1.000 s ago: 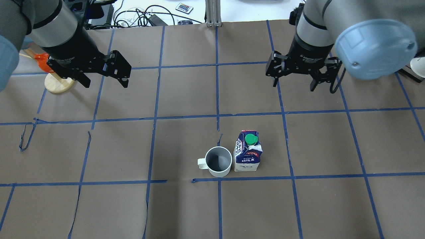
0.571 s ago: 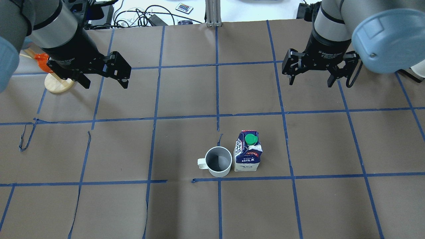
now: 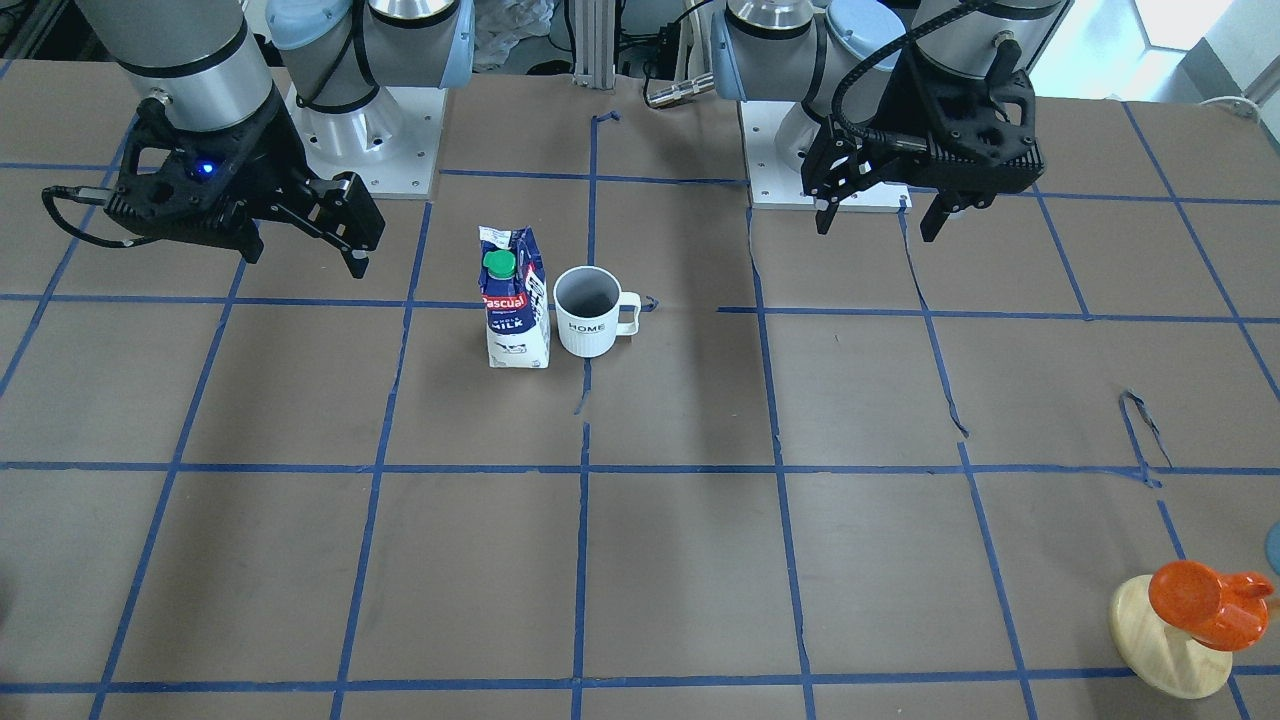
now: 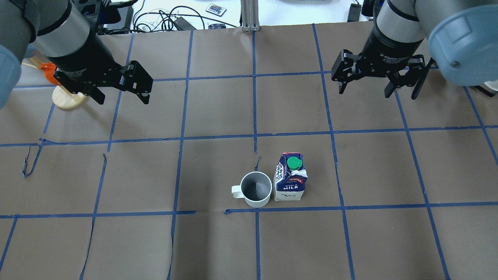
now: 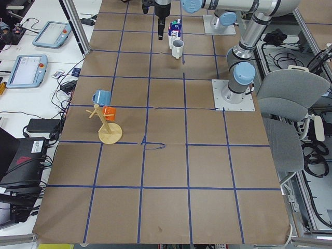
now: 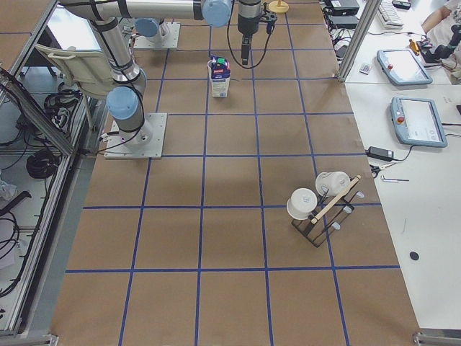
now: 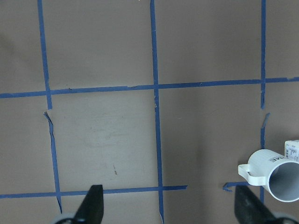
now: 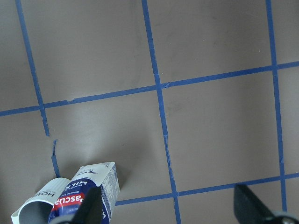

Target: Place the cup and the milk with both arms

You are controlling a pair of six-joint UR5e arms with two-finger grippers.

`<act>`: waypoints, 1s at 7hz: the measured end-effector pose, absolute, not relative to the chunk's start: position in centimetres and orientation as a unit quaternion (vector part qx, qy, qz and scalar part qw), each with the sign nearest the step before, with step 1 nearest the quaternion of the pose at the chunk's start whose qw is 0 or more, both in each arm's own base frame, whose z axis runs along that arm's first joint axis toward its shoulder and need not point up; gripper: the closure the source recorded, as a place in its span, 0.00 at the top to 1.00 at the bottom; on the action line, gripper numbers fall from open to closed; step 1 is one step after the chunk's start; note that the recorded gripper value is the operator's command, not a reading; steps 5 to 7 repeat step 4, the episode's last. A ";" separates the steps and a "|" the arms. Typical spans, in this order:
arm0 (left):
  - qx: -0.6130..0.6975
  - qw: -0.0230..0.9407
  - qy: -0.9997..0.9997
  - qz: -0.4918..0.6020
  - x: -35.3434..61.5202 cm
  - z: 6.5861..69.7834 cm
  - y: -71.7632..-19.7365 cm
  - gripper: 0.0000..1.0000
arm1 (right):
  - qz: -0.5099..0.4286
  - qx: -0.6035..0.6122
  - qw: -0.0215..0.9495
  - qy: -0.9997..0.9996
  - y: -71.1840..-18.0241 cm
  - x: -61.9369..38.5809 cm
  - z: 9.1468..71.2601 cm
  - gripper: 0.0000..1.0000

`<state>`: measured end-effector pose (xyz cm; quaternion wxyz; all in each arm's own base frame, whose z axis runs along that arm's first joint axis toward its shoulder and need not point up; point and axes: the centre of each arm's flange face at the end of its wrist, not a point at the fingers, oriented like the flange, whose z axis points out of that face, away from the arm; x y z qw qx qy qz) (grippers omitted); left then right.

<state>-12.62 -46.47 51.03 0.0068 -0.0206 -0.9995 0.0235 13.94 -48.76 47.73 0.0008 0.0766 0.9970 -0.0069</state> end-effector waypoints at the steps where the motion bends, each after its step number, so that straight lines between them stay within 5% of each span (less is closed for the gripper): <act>1: -0.021 0.007 -0.999 0.024 -12.6 51.0 -46.5 1.00 | -0.005 0.076 0.001 0.997 -48.7 14.0 47.5 1.00; 7: -0.020 0.006 -1.000 0.023 -12.6 51.0 -46.5 1.00 | -0.003 0.074 0.000 0.997 -48.7 14.1 47.2 1.00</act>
